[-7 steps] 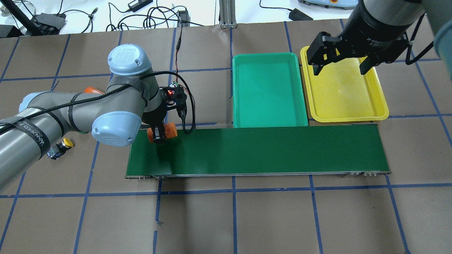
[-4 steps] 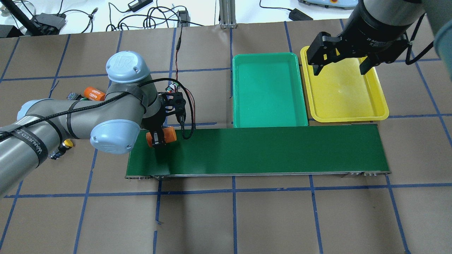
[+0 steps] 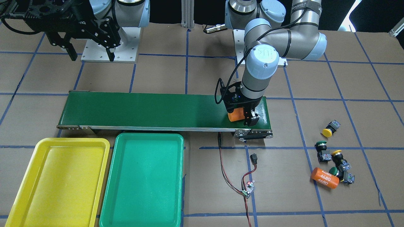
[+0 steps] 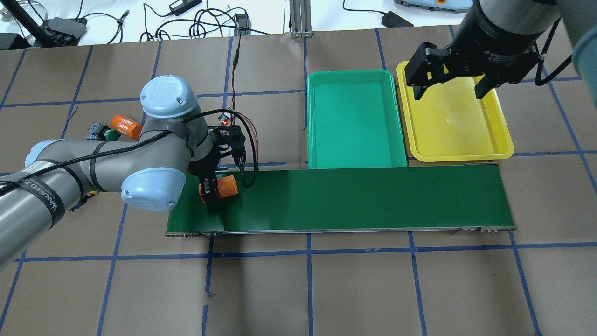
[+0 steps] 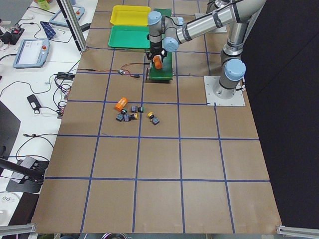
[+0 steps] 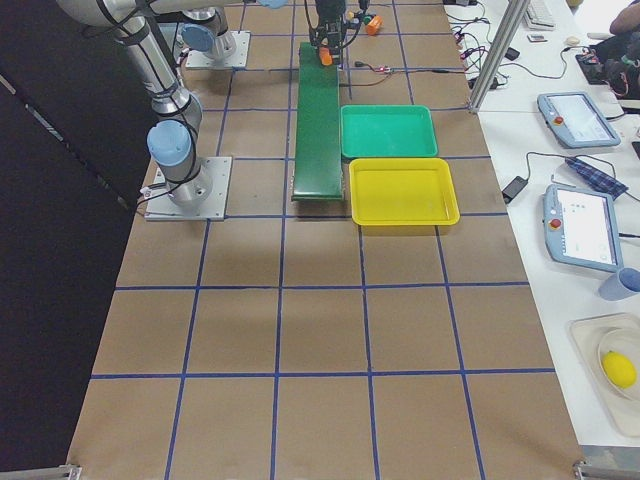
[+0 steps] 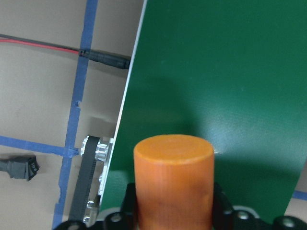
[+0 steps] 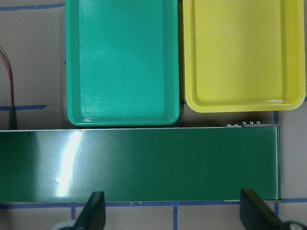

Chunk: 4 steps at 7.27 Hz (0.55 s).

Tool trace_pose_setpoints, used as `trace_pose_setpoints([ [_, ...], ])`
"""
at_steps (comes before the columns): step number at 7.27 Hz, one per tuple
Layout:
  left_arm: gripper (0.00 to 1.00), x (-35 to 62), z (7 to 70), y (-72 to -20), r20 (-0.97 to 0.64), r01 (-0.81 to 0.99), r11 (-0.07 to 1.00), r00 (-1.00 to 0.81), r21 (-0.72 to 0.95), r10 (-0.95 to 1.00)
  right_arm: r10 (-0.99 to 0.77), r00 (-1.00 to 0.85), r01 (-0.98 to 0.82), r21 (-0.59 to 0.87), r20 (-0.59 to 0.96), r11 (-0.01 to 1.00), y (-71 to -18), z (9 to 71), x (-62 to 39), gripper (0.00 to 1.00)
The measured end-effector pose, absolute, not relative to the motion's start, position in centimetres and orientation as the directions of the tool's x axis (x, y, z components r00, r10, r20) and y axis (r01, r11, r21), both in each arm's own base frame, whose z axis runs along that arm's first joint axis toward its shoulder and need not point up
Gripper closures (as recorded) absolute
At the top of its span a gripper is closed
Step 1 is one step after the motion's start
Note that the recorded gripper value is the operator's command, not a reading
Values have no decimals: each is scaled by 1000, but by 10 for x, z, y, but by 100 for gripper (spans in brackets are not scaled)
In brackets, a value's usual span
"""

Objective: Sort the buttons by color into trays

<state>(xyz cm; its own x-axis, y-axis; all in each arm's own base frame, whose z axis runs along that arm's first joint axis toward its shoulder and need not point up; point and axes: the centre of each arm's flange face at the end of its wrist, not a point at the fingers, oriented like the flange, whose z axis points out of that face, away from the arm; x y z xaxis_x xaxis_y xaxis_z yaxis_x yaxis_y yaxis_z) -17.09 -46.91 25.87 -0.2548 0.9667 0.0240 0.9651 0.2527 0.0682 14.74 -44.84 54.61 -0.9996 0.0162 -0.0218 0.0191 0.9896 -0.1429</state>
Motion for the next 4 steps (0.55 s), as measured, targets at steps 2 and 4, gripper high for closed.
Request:
trace_pose_setpoints([
  [2,0,-167,271,-473,-10,955,291,-291,52,957,16,-1000,19,-144,-22,989,-448,546,147,0],
  [4,0,-125,292,-489,0,922,386,-386,18,922,16,-1000,19,-143,-23,989,-448,546,148,0],
])
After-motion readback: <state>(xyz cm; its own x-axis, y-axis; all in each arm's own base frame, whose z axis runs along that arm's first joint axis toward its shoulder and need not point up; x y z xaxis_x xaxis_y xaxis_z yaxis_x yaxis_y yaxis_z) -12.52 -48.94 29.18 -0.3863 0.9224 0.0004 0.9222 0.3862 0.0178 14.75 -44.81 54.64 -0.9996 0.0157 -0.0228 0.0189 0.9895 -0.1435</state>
